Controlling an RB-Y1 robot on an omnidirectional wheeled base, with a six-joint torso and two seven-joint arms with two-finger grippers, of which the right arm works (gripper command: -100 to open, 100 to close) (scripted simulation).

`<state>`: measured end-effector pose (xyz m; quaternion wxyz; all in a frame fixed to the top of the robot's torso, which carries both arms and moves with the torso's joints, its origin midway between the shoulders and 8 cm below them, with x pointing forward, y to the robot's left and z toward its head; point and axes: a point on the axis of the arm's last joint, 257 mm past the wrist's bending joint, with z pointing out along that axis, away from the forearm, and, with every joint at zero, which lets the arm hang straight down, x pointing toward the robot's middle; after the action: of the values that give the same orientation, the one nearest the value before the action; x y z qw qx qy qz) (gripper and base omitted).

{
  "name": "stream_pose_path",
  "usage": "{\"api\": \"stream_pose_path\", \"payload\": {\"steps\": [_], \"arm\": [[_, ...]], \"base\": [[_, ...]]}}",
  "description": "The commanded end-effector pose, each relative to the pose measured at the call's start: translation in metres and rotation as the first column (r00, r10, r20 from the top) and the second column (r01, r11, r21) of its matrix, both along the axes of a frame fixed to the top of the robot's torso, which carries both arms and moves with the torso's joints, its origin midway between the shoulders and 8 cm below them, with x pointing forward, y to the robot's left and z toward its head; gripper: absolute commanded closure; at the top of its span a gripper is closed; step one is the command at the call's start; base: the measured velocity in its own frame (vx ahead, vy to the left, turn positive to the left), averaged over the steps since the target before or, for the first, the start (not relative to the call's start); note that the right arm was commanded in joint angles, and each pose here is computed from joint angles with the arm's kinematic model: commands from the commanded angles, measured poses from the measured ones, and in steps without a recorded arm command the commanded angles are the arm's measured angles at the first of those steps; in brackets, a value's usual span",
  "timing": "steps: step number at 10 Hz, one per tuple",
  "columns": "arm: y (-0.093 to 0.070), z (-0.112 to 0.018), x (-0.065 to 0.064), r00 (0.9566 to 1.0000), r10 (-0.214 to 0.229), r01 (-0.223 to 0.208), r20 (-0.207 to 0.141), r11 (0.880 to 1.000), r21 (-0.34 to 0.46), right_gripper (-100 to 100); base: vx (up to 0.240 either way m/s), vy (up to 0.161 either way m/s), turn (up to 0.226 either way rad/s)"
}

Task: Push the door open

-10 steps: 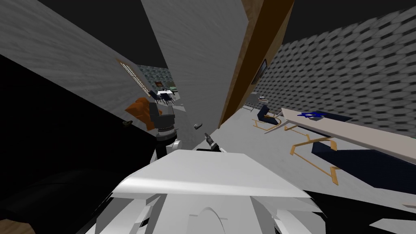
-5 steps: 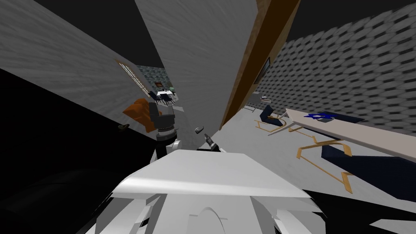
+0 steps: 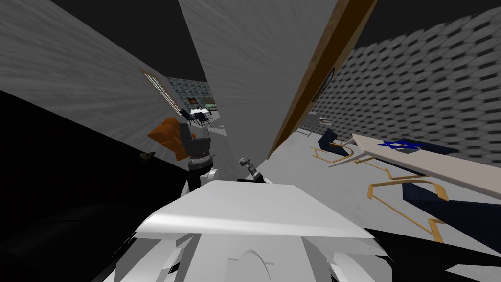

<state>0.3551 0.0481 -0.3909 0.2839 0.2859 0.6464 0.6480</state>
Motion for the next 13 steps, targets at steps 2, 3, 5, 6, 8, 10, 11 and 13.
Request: {"api": "stream_pose_path", "payload": {"steps": [2,3,5,6,8,10,11,13], "arm": [[0.0,0.0,0.001,1.0,-0.003,0.003,-0.001,1.0,0.0,-100],[0.0,0.0,0.001,1.0,-0.003,0.003,-0.001,1.0,0.0,100],[0.0,0.0,0.001,1.0,-0.003,0.003,-0.001,1.0,0.0,100],[0.0,0.0,0.001,1.0,-0.003,0.003,-0.001,1.0,0.0,100],[0.0,0.0,0.001,1.0,-0.003,0.003,-0.001,1.0,0.0,100],[-0.005,-0.001,0.002,0.9999,-0.012,0.012,0.0,1.0,-0.003,-100],[-0.007,-0.001,0.003,0.9999,-0.017,0.017,0.001,1.0,-0.003,-100],[-0.01,-0.001,0.004,0.9997,-0.025,0.025,0.002,1.0,-0.003,-100]], "base": [[0.086,0.086,0.016],[-0.006,-0.006,-0.004],[-0.02,-0.02,0.002],[-0.012,-0.012,0.0],[-0.003,-0.002,0.0],[-0.131,-0.068,-0.076],[-0.159,-0.077,-0.056],[-0.176,-0.101,-0.067]]}}
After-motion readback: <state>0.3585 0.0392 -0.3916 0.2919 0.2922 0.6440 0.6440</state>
